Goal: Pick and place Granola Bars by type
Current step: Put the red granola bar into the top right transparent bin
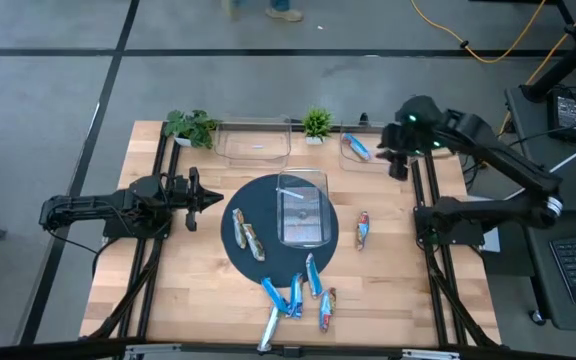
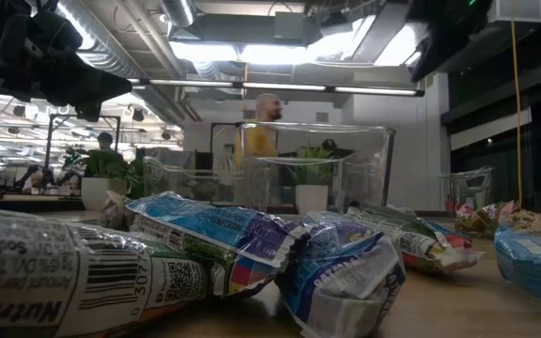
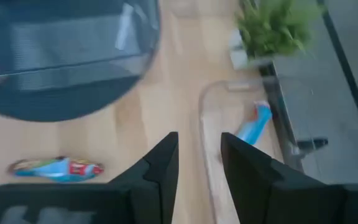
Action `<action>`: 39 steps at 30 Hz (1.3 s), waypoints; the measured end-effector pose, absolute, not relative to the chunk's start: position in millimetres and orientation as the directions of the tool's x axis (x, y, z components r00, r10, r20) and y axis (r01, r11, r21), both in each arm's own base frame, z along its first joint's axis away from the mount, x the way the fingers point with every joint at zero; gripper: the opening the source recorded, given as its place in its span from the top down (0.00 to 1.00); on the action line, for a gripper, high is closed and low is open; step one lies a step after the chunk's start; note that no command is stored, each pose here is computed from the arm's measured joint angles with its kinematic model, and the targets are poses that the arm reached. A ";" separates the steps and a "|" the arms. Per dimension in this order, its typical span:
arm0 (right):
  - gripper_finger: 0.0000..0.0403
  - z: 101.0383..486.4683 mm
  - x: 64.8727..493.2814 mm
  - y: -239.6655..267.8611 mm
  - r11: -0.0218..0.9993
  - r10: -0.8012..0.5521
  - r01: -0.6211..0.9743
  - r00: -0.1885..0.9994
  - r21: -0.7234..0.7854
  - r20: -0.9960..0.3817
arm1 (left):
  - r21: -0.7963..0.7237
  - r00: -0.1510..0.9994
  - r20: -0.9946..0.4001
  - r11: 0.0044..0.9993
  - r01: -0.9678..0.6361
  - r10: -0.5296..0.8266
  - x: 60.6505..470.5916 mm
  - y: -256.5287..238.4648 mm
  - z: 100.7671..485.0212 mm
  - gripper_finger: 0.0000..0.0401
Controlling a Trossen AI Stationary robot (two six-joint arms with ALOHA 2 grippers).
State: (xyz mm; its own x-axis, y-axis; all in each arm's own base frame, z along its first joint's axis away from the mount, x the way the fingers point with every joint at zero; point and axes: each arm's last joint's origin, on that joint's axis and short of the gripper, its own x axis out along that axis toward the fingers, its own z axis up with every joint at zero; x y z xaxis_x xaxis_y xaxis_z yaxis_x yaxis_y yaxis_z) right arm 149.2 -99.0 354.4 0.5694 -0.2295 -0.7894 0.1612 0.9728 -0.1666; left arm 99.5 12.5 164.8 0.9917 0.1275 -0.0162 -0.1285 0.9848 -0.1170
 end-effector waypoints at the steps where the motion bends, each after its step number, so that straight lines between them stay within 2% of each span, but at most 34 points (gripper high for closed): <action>1: 0.69 357.7 145.4 -92.0 0.977 -0.212 0.137 0.590 -0.162 -0.779 | -0.117 0.992 -0.016 0.985 -0.129 0.128 99.5 12.5 164.9 0.97; 5: 0.69 366.6 134.2 -67.6 0.994 -0.084 0.007 0.672 -0.106 -0.736 | -0.117 0.992 -0.016 0.985 -0.129 0.128 99.5 12.5 164.8 0.97; 11: 0.69 364.7 133.3 -45.9 0.988 0.031 -0.133 0.645 -0.072 -0.764 | -0.117 0.992 -0.016 0.985 -0.129 0.127 99.5 12.5 164.8 0.97; 20: 0.69 353.3 153.7 -43.2 0.973 0.032 -0.209 0.556 -0.102 -0.831 | -0.117 0.992 -0.016 0.985 -0.129 0.128 99.5 12.6 164.9 0.97; 24: 0.68 345.3 164.4 -49.6 0.971 -0.048 -0.181 0.489 -0.155 -0.871 | -0.117 0.992 -0.016 0.985 -0.129 0.128 99.5 12.6 164.8 0.97; 27: 0.63 338.9 171.7 -52.2 0.973 -0.041 -0.184 0.444 -0.136 -0.895 | -0.117 0.992 -0.016 0.985 -0.129 0.128 99.5 12.6 164.8 0.97; 35: 0.36 326.4 187.1 -56.9 0.977 -0.012 -0.192 0.376 -0.091 -0.926 | -0.117 0.992 -0.017 0.985 -0.129 0.128 99.5 12.5 164.8 0.97; 39: 0.28 318.3 197.2 -57.4 0.976 0.008 -0.208 0.337 -0.066 -0.942 | -0.117 0.992 -0.016 0.985 -0.129 0.128 99.5 12.6 164.8 0.97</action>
